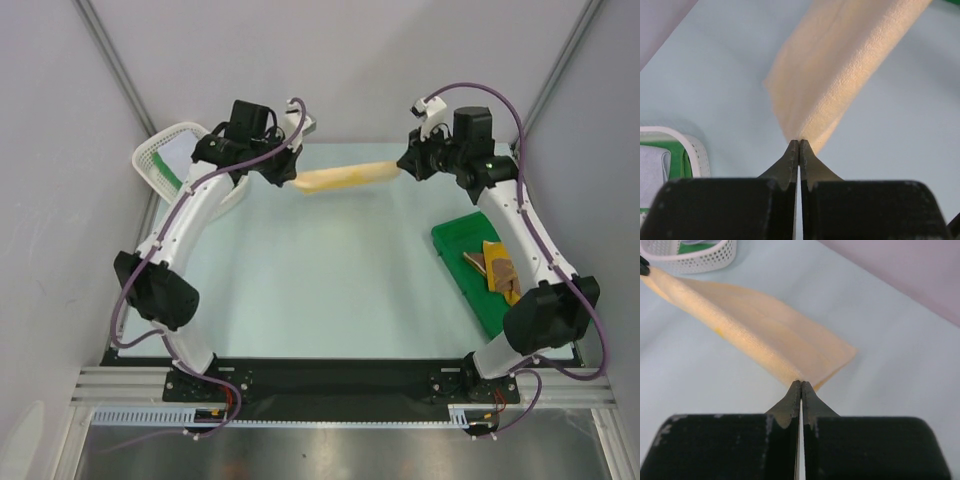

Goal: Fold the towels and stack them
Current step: Fold the towel

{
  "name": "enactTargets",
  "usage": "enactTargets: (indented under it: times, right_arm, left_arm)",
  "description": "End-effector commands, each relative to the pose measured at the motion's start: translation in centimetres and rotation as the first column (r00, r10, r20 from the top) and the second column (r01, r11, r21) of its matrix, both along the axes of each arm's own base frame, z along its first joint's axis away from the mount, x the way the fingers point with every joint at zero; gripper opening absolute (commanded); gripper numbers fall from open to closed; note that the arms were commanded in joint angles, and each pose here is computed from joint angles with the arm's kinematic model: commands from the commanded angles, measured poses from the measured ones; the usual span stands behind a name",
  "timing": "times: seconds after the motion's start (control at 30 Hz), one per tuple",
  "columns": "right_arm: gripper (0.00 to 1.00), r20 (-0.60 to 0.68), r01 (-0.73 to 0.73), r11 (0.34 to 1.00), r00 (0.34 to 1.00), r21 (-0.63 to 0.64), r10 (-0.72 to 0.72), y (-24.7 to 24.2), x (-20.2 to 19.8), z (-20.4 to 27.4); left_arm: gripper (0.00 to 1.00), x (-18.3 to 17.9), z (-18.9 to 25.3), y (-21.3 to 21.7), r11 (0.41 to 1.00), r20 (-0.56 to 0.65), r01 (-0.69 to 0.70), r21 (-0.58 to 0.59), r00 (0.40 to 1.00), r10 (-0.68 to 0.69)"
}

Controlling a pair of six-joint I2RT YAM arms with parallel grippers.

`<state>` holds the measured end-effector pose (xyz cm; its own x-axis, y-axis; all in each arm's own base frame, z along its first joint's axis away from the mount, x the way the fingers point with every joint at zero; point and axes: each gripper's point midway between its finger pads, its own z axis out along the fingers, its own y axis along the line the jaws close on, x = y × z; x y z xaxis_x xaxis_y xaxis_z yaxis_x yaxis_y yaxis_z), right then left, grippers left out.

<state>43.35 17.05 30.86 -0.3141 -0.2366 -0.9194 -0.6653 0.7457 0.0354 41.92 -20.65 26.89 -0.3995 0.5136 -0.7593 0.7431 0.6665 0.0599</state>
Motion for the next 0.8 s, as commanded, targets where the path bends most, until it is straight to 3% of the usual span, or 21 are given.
enactTargets:
  times: [0.0, 0.23, 0.4, 0.57, 0.77]
  right_arm:
    - [0.00, -0.029, 0.051, 0.999, 0.998, -0.006, -0.051, -0.8, -2.8, -0.4]
    - [0.00, -0.061, 0.083, 0.997, 0.995, -0.013, -0.083, -0.6, -10.4, -0.3]
    - [0.00, -0.098, 0.095, 0.995, 0.991, -0.011, -0.095, -0.5, -11.2, -2.2]
    - [0.00, -0.197, 0.049, 0.998, 0.979, -0.031, -0.054, 1.0, -8.6, -8.4]
    - [0.00, -0.290, 0.022, 0.999, 0.957, -0.023, -0.028, 1.6, -1.7, -16.2]
  left_arm:
    - [0.00, -3.3, 2.0, 0.2, 1.000, 0.035, -0.006, 0.010, 0.999, 0.005]
    - [0.00, -10.8, 3.0, -0.7, 0.998, 0.030, 0.060, -0.023, 0.998, -0.059]
    - [0.00, -11.1, 0.2, -0.9, 0.998, -0.031, 0.062, -0.009, 0.998, -0.062]
    - [0.00, -8.2, -7.5, -1.7, 0.997, -0.194, 0.063, 0.033, 0.979, -0.055]
    - [0.00, -0.9, -13.7, -1.3, 1.000, -0.280, 0.016, 0.000, 0.960, -0.016]
